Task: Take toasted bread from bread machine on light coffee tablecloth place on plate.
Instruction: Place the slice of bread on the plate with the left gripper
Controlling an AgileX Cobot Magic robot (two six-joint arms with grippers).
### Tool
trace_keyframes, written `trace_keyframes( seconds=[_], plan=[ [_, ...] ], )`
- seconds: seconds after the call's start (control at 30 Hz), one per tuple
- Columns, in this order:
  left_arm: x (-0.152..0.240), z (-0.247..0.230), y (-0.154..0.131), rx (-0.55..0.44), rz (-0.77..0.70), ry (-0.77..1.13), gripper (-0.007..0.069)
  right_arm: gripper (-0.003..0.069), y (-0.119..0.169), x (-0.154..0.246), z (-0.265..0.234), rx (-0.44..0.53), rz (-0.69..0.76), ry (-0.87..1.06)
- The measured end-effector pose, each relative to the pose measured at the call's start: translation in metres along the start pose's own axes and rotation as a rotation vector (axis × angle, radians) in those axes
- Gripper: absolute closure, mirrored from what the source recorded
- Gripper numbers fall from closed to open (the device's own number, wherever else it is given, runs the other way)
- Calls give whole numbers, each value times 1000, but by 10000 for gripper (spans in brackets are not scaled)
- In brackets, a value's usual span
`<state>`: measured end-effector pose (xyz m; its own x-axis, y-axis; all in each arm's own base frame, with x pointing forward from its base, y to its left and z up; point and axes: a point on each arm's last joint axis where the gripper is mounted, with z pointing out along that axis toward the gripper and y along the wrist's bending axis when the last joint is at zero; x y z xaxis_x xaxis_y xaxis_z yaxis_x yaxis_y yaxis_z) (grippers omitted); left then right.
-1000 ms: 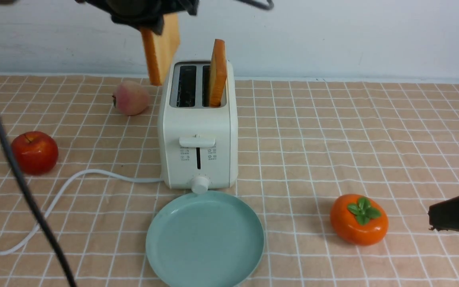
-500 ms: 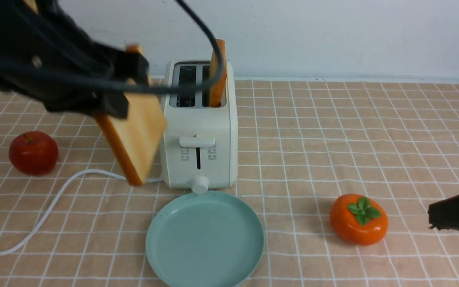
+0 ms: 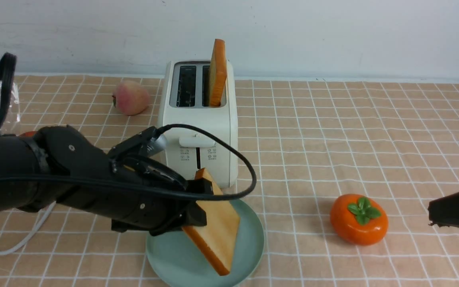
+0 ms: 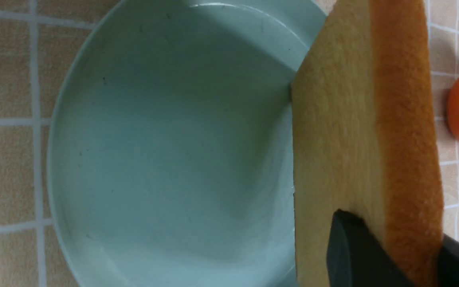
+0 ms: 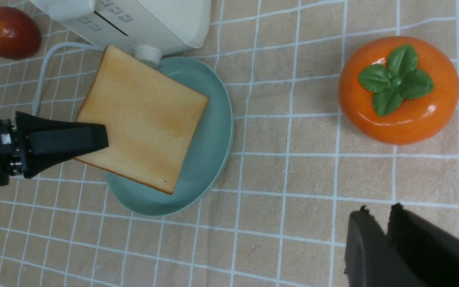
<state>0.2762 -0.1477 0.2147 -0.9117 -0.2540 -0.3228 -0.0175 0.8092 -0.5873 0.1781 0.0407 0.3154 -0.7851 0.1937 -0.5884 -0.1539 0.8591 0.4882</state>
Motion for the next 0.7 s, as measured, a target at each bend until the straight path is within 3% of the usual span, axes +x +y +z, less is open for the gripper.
trace_keyframes(
  seconds=[0.13,0.33,0.43,0.53,0.7],
  plan=[
    [-1,3,1,-1,68,-2,496,565,0,0,0,0,0,-1],
    [2,3,7,-59,218,33,278,557,0,0,0,0,0,-1],
    [6,2,12,-106,288,100,236,553,2,-3,-3,-5,-13,-8],
    [6,-8,16,-186,280,153,278,552,15,-19,-16,-30,-87,-30],
    [-5,-36,17,-337,260,97,488,552,38,-58,-36,-70,-165,-62]
  ],
)
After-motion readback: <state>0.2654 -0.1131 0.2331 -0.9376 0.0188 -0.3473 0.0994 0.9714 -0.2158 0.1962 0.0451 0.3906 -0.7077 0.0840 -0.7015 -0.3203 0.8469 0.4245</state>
